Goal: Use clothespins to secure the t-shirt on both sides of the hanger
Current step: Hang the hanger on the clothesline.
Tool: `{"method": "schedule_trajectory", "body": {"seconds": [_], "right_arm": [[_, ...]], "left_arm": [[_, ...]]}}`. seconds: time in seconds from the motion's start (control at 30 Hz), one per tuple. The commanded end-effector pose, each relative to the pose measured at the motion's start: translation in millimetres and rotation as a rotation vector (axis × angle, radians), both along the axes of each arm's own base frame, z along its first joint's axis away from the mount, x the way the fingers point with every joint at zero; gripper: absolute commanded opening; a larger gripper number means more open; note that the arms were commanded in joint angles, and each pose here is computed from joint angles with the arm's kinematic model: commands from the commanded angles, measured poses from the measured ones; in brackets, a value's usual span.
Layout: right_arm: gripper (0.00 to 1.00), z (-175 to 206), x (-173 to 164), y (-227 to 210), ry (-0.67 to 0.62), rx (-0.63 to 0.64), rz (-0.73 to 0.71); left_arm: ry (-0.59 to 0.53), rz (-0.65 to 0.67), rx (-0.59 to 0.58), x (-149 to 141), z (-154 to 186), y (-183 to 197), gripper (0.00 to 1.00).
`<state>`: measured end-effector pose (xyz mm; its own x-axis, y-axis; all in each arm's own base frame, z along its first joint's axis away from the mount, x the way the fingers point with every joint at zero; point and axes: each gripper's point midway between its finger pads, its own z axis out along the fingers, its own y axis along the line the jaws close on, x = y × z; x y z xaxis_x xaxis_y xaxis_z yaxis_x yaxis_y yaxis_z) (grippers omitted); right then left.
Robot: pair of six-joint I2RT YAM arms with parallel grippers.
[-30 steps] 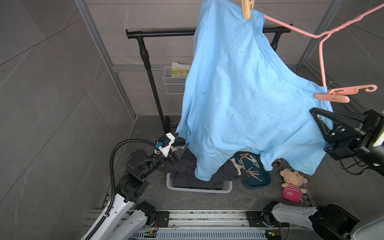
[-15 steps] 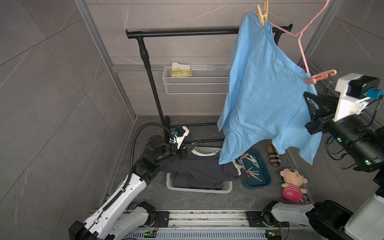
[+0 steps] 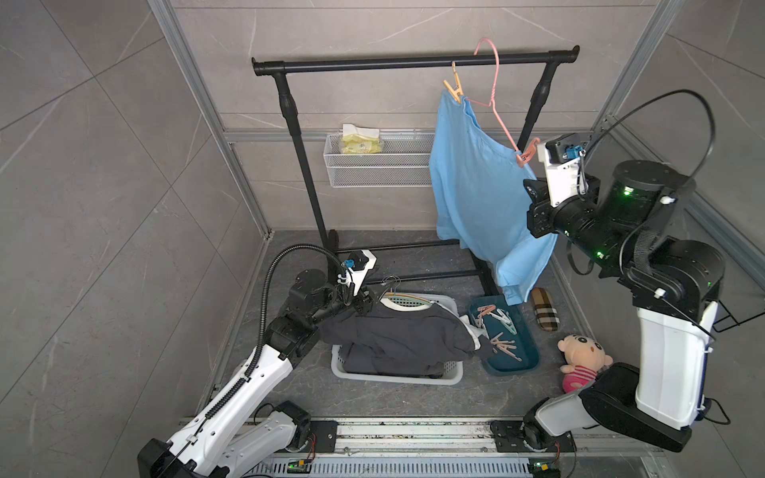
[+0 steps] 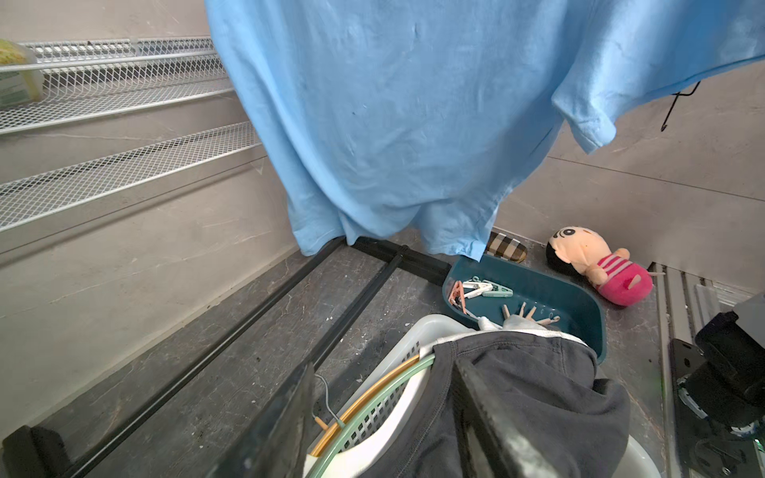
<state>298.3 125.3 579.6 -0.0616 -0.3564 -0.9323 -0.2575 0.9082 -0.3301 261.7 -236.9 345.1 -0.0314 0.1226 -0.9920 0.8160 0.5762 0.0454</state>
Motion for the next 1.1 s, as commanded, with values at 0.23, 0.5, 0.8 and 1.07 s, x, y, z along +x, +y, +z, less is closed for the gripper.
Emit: {"method": "schedule_trajectory", "body": {"seconds": [0.23, 0.5, 0.8, 1.07], "right_arm": [[0.00, 9, 24, -9, -0.016, 0.095, -0.064], [0.00, -1, 55, -12, 0.061, 0.229, 0.019], [0.00, -1, 80, -11, 0.109, 0.390, 0.148], [0.00, 4, 99, -18, 0.116, 0.497, 0.209]], "left_arm": [[-0.040, 0.030, -0.022, -1, 12, 8, 0.56], [-0.034, 0.037, -0.020, 1, 10, 8, 0.56], [-0.038, 0.042, -0.020, 1, 11, 8, 0.56], [-0.036, 0.044, -0.019, 2, 9, 8, 0.56]]}}
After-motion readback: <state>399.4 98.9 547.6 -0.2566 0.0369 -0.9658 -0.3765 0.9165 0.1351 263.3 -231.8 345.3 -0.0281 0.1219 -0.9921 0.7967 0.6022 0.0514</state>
